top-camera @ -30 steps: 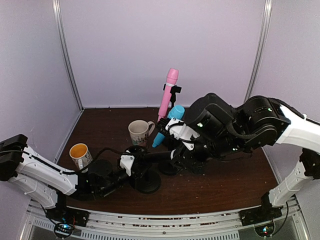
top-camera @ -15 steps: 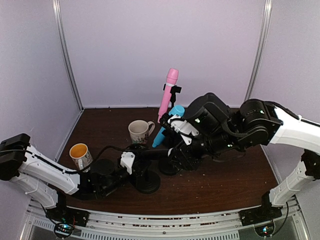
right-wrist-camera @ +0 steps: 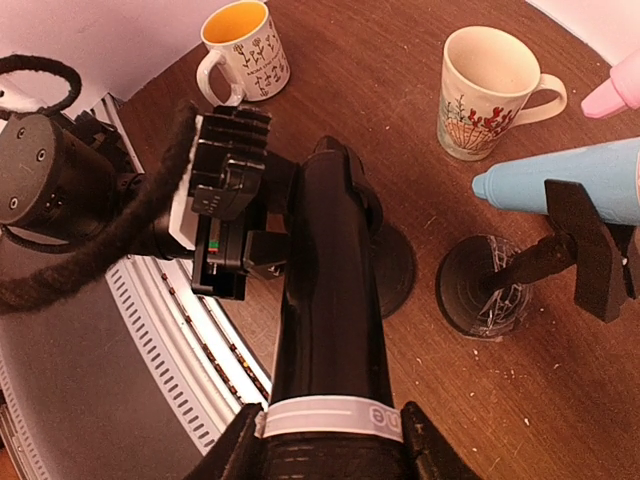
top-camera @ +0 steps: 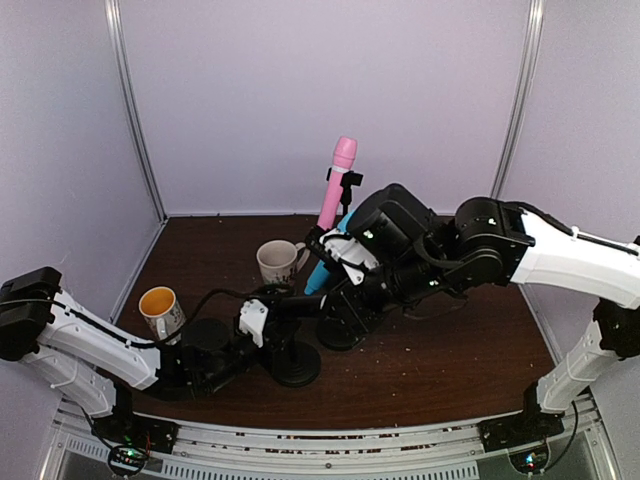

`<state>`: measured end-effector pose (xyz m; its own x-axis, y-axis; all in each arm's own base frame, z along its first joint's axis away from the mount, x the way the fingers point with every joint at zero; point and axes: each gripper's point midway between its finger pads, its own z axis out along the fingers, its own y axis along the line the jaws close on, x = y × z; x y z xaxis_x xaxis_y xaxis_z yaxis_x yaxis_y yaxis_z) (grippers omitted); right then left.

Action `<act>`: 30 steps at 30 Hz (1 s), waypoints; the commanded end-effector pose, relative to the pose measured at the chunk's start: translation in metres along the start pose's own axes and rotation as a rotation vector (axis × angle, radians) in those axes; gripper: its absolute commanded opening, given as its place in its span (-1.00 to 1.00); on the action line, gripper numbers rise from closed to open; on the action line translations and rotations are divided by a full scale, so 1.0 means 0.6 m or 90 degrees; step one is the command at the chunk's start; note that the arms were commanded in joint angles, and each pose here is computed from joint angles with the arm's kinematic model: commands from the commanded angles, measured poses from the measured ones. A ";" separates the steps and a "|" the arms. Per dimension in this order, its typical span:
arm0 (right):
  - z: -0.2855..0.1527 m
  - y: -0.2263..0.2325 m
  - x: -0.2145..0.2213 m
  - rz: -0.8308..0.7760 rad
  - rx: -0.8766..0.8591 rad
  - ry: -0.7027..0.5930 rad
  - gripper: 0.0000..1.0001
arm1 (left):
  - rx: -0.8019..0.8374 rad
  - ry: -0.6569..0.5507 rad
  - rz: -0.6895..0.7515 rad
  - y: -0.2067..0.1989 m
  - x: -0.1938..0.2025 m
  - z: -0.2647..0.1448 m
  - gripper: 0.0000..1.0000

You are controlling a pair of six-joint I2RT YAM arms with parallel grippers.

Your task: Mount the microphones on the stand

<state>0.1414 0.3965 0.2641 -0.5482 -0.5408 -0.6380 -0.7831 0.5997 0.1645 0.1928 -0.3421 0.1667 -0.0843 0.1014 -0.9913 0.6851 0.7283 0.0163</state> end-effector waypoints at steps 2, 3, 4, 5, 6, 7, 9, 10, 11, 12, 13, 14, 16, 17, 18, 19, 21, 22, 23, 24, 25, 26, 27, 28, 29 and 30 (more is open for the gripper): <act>0.136 -0.003 0.091 -0.070 0.025 0.146 -1.00 | 0.175 -0.166 0.053 -0.107 -0.133 -0.034 -1.00; 0.140 -0.006 0.094 -0.077 0.030 0.151 -1.00 | 0.178 -0.169 0.052 -0.108 -0.134 -0.036 -1.00; 0.144 -0.008 0.096 -0.086 0.034 0.153 -1.00 | 0.180 -0.171 0.052 -0.108 -0.135 -0.037 -1.00; 0.148 -0.010 0.099 -0.093 0.038 0.158 -1.00 | 0.181 -0.173 0.051 -0.108 -0.137 -0.038 -1.00; 0.152 -0.012 0.101 -0.101 0.043 0.161 -1.00 | 0.184 -0.174 0.051 -0.109 -0.138 -0.039 -1.00; 0.154 -0.015 0.102 -0.108 0.051 0.162 -1.00 | 0.186 -0.176 0.051 -0.109 -0.140 -0.041 -1.00; 0.158 -0.021 0.104 -0.131 0.069 0.161 -1.00 | 0.194 -0.181 0.050 -0.112 -0.143 -0.044 -1.00; 0.159 -0.025 0.103 -0.146 0.083 0.158 -1.00 | 0.197 -0.183 0.049 -0.112 -0.145 -0.046 -1.00; 0.158 -0.028 0.102 -0.158 0.097 0.155 -1.00 | 0.199 -0.183 0.049 -0.113 -0.145 -0.047 -1.00; 0.159 -0.030 0.101 -0.166 0.105 0.154 -1.00 | 0.199 -0.184 0.049 -0.112 -0.146 -0.048 -1.00; 0.159 -0.033 0.100 -0.172 0.111 0.151 -1.00 | 0.199 -0.184 0.048 -0.112 -0.146 -0.049 -1.00; 0.160 -0.033 0.099 -0.183 0.117 0.148 -1.00 | 0.198 -0.185 0.048 -0.111 -0.147 -0.049 -1.00; 0.164 -0.034 0.101 -0.211 0.133 0.144 -1.00 | 0.198 -0.186 0.047 -0.111 -0.148 -0.050 -1.00; 0.167 -0.035 0.101 -0.224 0.144 0.143 -1.00 | 0.200 -0.188 0.045 -0.111 -0.149 -0.051 -1.00; 0.172 -0.037 0.103 -0.232 0.154 0.146 -1.00 | 0.199 -0.190 0.044 -0.111 -0.150 -0.051 -1.00; 0.175 -0.038 0.104 -0.238 0.161 0.146 -1.00 | 0.200 -0.191 0.041 -0.111 -0.152 -0.052 -1.00; 0.182 -0.038 0.105 -0.245 0.170 0.143 -1.00 | 0.199 -0.195 0.037 -0.110 -0.154 -0.053 -1.00; 0.184 -0.040 0.102 -0.249 0.181 0.136 -1.00 | 0.200 -0.196 0.035 -0.109 -0.154 -0.054 -1.00; 0.185 -0.040 0.098 -0.253 0.188 0.128 -1.00 | 0.200 -0.199 0.034 -0.109 -0.155 -0.055 -1.00; 0.185 -0.042 0.093 -0.258 0.199 0.121 -1.00 | 0.200 -0.198 0.034 -0.109 -0.154 -0.055 -1.00; 0.183 -0.046 0.087 -0.267 0.216 0.113 -1.00 | 0.201 -0.198 0.034 -0.109 -0.154 -0.055 -1.00; 0.181 -0.048 0.082 -0.276 0.228 0.105 -1.00 | 0.201 -0.198 0.034 -0.109 -0.155 -0.056 -1.00; 0.179 -0.051 0.076 -0.285 0.243 0.096 -1.00 | 0.202 -0.197 0.034 -0.109 -0.154 -0.056 -1.00; 0.177 -0.052 0.071 -0.294 0.254 0.089 -1.00 | 0.201 -0.198 0.034 -0.108 -0.154 -0.056 -1.00; 0.178 -0.052 0.069 -0.304 0.262 0.085 -1.00 | 0.201 -0.197 0.035 -0.108 -0.153 -0.057 -1.00; 0.178 -0.053 0.066 -0.312 0.271 0.079 -1.00 | 0.203 -0.197 0.035 -0.108 -0.153 -0.058 -1.00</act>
<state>0.1476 0.4111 0.2496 -0.2187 -0.7348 -0.6421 -0.8245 0.4910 -0.2811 0.1911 -0.3335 0.1657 -0.0929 0.1026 -0.9904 0.6879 0.7257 0.0107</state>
